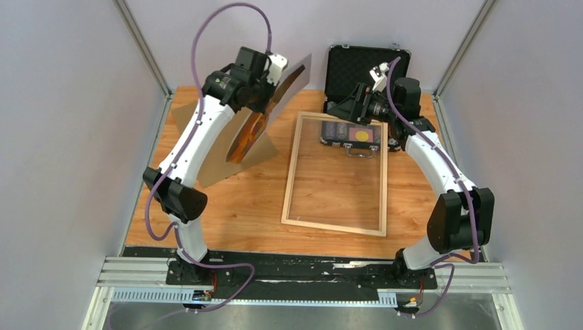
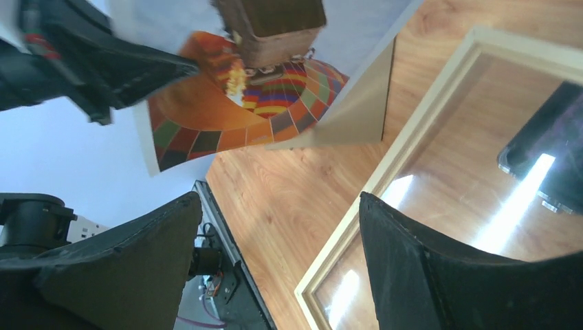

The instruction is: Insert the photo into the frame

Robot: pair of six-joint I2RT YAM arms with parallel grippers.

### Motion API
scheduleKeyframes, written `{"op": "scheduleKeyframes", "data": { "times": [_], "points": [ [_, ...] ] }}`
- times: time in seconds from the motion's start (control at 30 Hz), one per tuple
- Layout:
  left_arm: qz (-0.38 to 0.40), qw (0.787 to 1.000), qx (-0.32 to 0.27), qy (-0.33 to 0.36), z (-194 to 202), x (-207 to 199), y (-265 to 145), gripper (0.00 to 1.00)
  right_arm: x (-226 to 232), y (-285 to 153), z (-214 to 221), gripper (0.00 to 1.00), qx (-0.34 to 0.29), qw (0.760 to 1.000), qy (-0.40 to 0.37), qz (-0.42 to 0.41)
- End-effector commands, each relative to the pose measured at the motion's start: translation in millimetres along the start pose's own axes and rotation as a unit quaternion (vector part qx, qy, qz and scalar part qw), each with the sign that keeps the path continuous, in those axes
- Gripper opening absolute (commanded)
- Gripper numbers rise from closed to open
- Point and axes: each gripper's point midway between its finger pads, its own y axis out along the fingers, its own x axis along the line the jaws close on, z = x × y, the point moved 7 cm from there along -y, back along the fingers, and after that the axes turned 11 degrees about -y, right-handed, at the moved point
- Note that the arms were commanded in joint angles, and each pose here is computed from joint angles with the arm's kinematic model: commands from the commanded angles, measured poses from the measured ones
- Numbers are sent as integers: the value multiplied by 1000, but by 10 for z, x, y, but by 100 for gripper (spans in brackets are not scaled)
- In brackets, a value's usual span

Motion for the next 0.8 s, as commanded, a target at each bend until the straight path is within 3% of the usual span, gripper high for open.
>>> {"op": "scheduleKeyframes", "data": {
  "times": [0.0, 0.33, 0.77],
  "points": [
    [0, 999, 29, 21, 218, -136, 298, 0, 179, -125, 44, 83, -28, 999, -13, -28],
    [99, 990, 89, -48, 614, -833, 671, 0, 133, -136, 290, 84, -52, 998, 29, -19],
    [179, 959, 137, -172, 766, -1287, 1170, 0, 11, -1, 614, 86, -36, 999, 36, 7]
  ]
}}
